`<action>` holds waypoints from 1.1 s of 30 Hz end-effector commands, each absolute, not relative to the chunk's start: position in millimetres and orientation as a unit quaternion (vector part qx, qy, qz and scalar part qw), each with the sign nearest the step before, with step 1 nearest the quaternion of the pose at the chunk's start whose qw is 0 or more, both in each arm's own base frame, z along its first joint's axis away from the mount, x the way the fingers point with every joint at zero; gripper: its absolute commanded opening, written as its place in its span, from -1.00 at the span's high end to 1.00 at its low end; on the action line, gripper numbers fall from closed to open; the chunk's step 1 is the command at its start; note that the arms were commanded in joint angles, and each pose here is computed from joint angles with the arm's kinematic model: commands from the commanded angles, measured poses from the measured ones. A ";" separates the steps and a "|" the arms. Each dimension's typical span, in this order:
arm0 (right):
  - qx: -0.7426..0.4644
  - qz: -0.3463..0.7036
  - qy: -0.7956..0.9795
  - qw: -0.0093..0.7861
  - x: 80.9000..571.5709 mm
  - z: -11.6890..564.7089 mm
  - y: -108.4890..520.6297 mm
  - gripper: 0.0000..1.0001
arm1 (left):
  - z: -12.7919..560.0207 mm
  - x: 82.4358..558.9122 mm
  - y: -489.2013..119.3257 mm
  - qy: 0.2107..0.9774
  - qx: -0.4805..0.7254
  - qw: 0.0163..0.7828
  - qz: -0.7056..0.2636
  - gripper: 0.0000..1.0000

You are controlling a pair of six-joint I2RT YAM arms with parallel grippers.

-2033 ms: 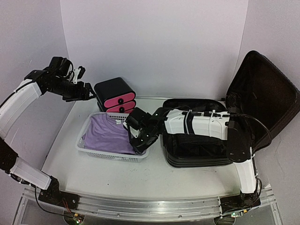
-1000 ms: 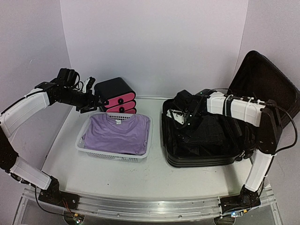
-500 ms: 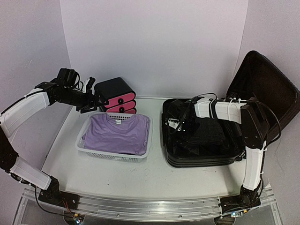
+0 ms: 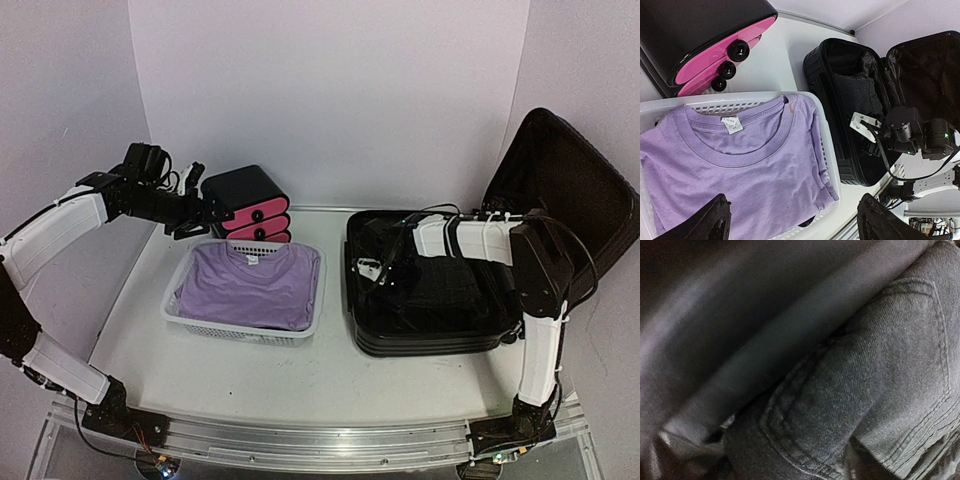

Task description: Open, take out, and arrange the luggage

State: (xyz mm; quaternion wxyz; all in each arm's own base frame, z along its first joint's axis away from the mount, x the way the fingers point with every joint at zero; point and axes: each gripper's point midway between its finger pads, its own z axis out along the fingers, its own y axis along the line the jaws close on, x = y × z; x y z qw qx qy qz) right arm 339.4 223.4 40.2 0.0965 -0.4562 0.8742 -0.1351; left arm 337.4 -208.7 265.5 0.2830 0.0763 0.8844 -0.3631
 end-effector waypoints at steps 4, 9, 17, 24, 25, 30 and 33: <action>-0.442 -0.134 0.866 0.192 371.0 68.1 236.0 0.17 | 299.5 345.5 -217.4 0.861 0.084 0.316 -0.389 -0.75; -0.438 -0.111 0.865 0.216 369.3 89.6 239.2 0.30 | 301.5 344.7 -221.3 0.860 0.084 0.313 -0.393 -0.75; -0.438 -0.096 0.864 0.228 366.3 103.7 235.6 0.36 | 302.1 344.1 -230.7 0.860 0.089 0.306 -0.399 -0.75; -0.435 -0.068 0.868 0.229 363.6 108.1 231.9 0.30 | 301.7 341.9 -247.0 0.858 0.101 0.290 -0.412 -0.75; -0.433 -0.066 0.869 0.228 364.3 107.7 230.5 0.30 | 302.5 341.2 -249.2 0.857 0.103 0.288 -0.414 -0.75; -0.424 -0.041 0.877 0.222 367.0 104.6 224.2 0.07 | 303.5 338.8 -254.5 0.856 0.108 0.287 -0.416 -0.75; -0.418 -0.027 0.881 0.218 369.7 102.6 222.5 0.00 | 303.7 337.6 -256.7 0.856 0.110 0.285 -0.417 -0.75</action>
